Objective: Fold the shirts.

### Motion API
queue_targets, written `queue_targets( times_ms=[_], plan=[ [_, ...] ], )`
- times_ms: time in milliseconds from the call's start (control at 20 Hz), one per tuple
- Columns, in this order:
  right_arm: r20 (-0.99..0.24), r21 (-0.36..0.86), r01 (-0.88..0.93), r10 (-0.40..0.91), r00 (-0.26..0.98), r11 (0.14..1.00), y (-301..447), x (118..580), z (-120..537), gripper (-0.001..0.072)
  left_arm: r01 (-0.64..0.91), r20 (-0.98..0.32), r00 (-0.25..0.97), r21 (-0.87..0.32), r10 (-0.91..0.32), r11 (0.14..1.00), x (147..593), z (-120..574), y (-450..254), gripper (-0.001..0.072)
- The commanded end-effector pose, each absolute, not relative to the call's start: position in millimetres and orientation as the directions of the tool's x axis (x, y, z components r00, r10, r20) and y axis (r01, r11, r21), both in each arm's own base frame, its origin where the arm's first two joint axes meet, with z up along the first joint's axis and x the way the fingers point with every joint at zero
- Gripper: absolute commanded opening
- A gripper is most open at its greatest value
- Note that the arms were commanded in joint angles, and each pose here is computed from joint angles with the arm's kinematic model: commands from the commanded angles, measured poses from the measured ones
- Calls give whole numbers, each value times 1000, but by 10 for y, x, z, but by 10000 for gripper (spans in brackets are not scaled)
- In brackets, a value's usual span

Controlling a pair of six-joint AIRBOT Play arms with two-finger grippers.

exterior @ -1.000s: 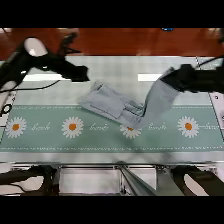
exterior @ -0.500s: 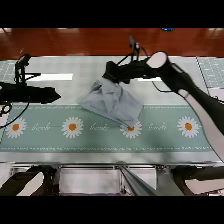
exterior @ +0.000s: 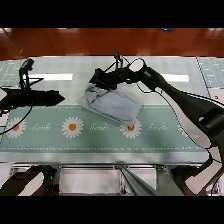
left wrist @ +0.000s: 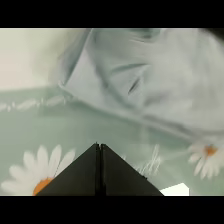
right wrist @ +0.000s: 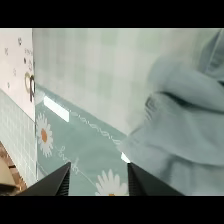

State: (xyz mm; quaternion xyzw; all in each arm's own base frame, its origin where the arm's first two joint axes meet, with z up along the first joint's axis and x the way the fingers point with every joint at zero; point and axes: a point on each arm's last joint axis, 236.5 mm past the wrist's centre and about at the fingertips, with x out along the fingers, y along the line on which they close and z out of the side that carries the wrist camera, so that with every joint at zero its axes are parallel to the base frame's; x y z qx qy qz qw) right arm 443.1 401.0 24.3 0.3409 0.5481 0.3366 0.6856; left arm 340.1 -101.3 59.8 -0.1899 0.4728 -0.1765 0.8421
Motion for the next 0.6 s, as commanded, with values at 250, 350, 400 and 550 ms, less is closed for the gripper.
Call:
queue_targets(
  times_ms=[250, 350, 400, 550],
  plan=[
    [-922, 201, 29, 178, 345, 979, 989, 4190, 964, 416, 167, -597, 616, -539, -514, 826, 3677, 1382, -815, 12],
    [-929, 24, 188, -47, 368, 982, 226, 3788, 984, 415, 152, -634, 557, -556, -536, 817, 3540, 1126, -885, 12],
    [-928, 50, 242, -44, 371, 969, 119, 3581, 843, 415, 135, -654, 526, -567, -544, 812, 3459, 951, -927, 13],
    [-897, 295, 260, 173, 406, 919, 495, 3205, 217, 416, 75, -690, 421, -621, -589, 781, 3153, 453, -1103, 12]
  ],
)
